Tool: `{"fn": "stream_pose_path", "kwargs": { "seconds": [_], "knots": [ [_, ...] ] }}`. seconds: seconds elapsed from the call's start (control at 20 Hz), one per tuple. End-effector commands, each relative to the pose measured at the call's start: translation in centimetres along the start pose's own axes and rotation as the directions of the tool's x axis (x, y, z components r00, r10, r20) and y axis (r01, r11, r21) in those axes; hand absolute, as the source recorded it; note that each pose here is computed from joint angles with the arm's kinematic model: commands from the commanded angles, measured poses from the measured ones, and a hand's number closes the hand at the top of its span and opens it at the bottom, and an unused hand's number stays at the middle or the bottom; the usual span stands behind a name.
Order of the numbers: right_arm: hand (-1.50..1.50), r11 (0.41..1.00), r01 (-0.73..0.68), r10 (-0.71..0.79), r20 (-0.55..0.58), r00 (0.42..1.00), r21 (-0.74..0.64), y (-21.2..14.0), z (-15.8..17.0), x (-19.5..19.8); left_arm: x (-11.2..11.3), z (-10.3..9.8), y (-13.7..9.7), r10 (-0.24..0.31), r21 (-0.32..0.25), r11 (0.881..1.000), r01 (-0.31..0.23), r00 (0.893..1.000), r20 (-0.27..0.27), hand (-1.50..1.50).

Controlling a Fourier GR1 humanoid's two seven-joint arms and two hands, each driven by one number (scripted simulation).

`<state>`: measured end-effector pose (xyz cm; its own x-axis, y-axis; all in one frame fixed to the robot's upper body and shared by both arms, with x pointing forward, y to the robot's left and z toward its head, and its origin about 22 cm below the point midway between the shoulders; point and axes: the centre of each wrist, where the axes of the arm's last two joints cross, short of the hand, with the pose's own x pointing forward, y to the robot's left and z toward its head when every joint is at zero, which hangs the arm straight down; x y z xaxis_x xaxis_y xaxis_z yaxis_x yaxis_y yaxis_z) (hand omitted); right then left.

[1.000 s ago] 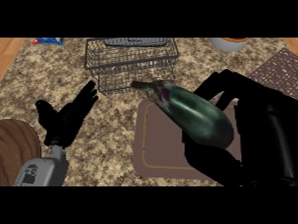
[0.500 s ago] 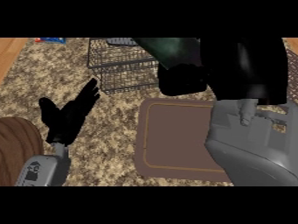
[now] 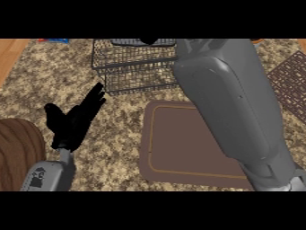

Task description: Pick the eggplant from the tray and place it in the tiered basket

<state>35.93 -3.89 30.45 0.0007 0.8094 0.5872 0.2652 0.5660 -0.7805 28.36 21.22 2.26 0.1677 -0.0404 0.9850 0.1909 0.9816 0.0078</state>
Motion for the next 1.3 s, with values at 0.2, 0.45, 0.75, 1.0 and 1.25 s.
{"fn": "stream_pose_path", "kwargs": {
  "seconds": [0.2,0.45,0.75,1.0,1.25],
  "knots": [
    [1.5,0.998,0.056,-0.056,-0.012,0.998,-0.016,6.2,-3.7,-1.2,0.8,-1.1,0.4,-0.011,-0.022,1.0,0.012,1.0,0.006,0.0],
    [1.5,0.992,0.124,-0.122,-0.054,0.991,0.034,7.8,-5.4,-1.9,0.7,-1.1,-0.9,-0.01,-0.03,0.999,0.01,1.0,0.012,0.0],
    [-1.5,0.917,0.399,-0.397,-0.067,0.915,0.017,8.6,-5.9,-3.9,1.1,-1.8,-1.8,-0.018,-0.082,0.996,0.021,0.999,0.04,0.0],
    [-1.5,0.887,0.459,-0.46,0.012,0.888,0.049,8.8,-6.2,-2.9,1.9,-2.5,-0.4,-0.03,-0.096,0.995,0.033,0.999,0.036,0.0],
    [-1.5,0.872,0.488,-0.48,0.132,0.867,-0.033,9.0,-6.1,-2.1,1.1,-2.8,-3.4,-0.028,-0.111,0.993,0.032,0.999,0.033,0.0]
  ]
}}
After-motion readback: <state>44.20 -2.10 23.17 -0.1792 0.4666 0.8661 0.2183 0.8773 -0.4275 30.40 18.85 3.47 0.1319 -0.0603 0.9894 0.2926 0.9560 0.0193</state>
